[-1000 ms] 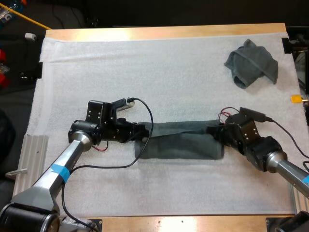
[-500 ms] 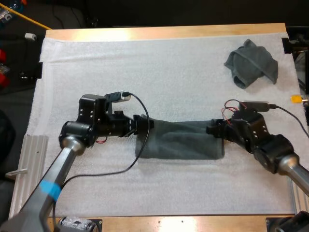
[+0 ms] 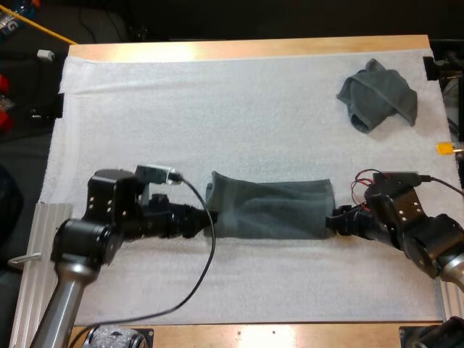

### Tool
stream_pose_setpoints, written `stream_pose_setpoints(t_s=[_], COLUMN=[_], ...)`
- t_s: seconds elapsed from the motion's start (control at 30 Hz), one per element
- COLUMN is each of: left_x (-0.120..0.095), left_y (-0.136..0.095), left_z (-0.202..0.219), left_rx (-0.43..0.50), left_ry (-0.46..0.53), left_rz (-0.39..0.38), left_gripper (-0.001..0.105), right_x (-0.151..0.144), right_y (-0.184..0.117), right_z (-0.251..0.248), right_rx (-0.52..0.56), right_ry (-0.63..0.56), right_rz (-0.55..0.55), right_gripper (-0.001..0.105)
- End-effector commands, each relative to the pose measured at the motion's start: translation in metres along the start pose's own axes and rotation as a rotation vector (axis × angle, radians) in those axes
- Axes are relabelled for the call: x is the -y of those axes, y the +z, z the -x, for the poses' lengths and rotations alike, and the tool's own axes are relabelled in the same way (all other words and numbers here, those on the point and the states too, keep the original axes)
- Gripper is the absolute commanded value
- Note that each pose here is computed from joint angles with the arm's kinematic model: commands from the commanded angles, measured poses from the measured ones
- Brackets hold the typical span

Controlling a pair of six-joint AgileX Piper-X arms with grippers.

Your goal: Pick towel from pile, fold and stack

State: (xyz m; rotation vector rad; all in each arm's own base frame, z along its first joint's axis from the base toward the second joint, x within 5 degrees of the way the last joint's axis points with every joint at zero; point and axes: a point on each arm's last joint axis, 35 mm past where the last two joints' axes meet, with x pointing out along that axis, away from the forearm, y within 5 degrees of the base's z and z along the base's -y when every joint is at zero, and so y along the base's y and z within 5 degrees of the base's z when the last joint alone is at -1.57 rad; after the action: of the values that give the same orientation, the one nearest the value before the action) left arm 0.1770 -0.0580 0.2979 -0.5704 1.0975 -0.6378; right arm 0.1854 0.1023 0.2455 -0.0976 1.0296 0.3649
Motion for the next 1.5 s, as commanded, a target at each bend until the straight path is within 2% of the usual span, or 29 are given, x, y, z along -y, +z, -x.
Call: stream_pose_setpoints(t_s=[0.0,0.13,0.3,0.43,0.7,1.03,1.13,1.2,1.3,1.47], left_x=[0.003,0.007,0.01,0.01,0.009,0.009,0.009,0.009,0.009,0.009], left_y=[-0.003,-0.012,-0.02,-0.024,-0.026,-0.026,-0.026,-0.026,-0.026,-0.026], left_z=[0.005,0.015,0.022,0.023,0.023,0.023,0.023,0.023,0.023,0.023], left_rx=[0.007,0.017,0.014,-0.003,-0.022,-0.022,-0.022,-0.022,-0.022,-0.022], left_ry=[0.018,0.024,0.025,0.031,0.038,0.038,0.038,0.038,0.038,0.038], left_rz=[-0.009,-0.018,-0.015,-0.008,0.005,0.005,0.005,0.005,0.005,0.005], left_gripper=[0.064,0.064,0.064,0.064,0.064,0.064,0.064,0.064,0.064,0.064], right_x=[0.002,0.018,0.041,0.044,0.049,0.051,0.05,0.05,0.049,0.049], right_y=[0.002,0.007,0.01,0.01,0.0,-0.001,-0.002,-0.003,-0.004,-0.008], right_z=[-0.002,-0.016,-0.043,-0.065,-0.104,-0.126,-0.13,-0.13,-0.13,-0.128], right_rx=[-0.013,-0.045,-0.116,-0.153,-0.266,-0.258,-0.27,-0.275,-0.288,-0.322], right_ry=[0.018,0.081,0.22,0.327,0.29,0.323,0.355,0.379,0.379,0.377], right_rz=[-0.029,-0.123,-0.234,-0.246,-0.25,-0.251,-0.258,-0.262,-0.272,-0.277], right_gripper=[0.06,0.06,0.06,0.06,0.06,0.06,0.053,0.042,0.033,0.03])
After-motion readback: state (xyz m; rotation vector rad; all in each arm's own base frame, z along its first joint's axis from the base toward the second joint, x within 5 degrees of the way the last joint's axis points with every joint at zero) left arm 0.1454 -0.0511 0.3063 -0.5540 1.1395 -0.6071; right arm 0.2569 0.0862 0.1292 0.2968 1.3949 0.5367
